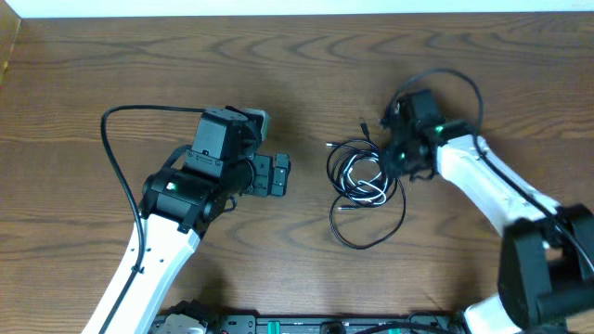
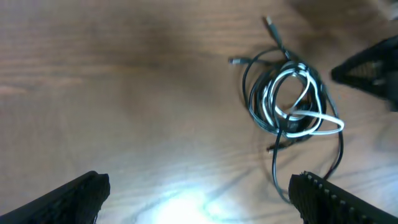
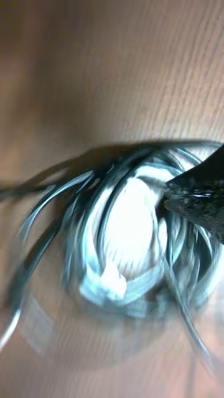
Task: Untangle cables
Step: 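Lower the right gripper onto the cable bundle and grasp a black cable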
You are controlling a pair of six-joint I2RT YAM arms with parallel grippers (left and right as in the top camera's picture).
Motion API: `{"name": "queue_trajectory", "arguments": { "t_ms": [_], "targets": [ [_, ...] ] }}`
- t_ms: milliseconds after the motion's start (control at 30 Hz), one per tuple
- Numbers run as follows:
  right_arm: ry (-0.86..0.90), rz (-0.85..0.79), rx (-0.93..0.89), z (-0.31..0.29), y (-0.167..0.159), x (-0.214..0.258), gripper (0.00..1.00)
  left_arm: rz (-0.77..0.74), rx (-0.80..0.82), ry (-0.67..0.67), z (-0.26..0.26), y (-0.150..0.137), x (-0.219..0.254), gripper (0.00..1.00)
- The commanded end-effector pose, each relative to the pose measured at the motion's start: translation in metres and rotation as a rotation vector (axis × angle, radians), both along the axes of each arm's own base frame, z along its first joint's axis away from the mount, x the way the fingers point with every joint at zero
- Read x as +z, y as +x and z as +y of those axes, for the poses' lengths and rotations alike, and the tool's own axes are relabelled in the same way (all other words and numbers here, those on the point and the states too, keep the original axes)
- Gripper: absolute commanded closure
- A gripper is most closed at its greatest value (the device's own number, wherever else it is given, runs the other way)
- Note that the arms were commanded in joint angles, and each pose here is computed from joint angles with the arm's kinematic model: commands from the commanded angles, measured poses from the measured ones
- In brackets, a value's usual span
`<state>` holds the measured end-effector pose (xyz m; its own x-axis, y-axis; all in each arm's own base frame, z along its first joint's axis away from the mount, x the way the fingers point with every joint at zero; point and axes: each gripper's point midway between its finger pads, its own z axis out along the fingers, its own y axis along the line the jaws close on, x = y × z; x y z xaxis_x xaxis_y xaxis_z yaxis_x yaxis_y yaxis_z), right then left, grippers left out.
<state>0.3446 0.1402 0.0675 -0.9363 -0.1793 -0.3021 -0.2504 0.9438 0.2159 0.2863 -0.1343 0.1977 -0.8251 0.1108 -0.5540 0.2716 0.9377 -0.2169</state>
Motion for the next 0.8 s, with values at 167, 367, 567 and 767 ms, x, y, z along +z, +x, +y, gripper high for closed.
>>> {"name": "queue_trajectory", "arguments": {
  "t_ms": [167,367,567,767],
  "targets": [
    [0.022,-0.423,-0.074,-0.014,0.023,0.175,0.95,-0.038,-0.032,-0.097,-0.019,0.008,0.016,0.02],
    [-0.072,-0.315,-0.006,-0.021,0.011,0.133,0.71,-0.035,-0.039,-0.105,-0.020,0.007,0.016,0.02],
    [-0.104,-0.148,0.051,-0.019,-0.001,0.066,0.49,-0.035,-0.039,-0.105,-0.020,0.007,0.016,0.02],
    [-0.135,-0.030,0.064,-0.020,-0.007,0.008,0.48,-0.035,-0.039,-0.104,-0.020,0.007,0.016,0.02]
  ]
}}
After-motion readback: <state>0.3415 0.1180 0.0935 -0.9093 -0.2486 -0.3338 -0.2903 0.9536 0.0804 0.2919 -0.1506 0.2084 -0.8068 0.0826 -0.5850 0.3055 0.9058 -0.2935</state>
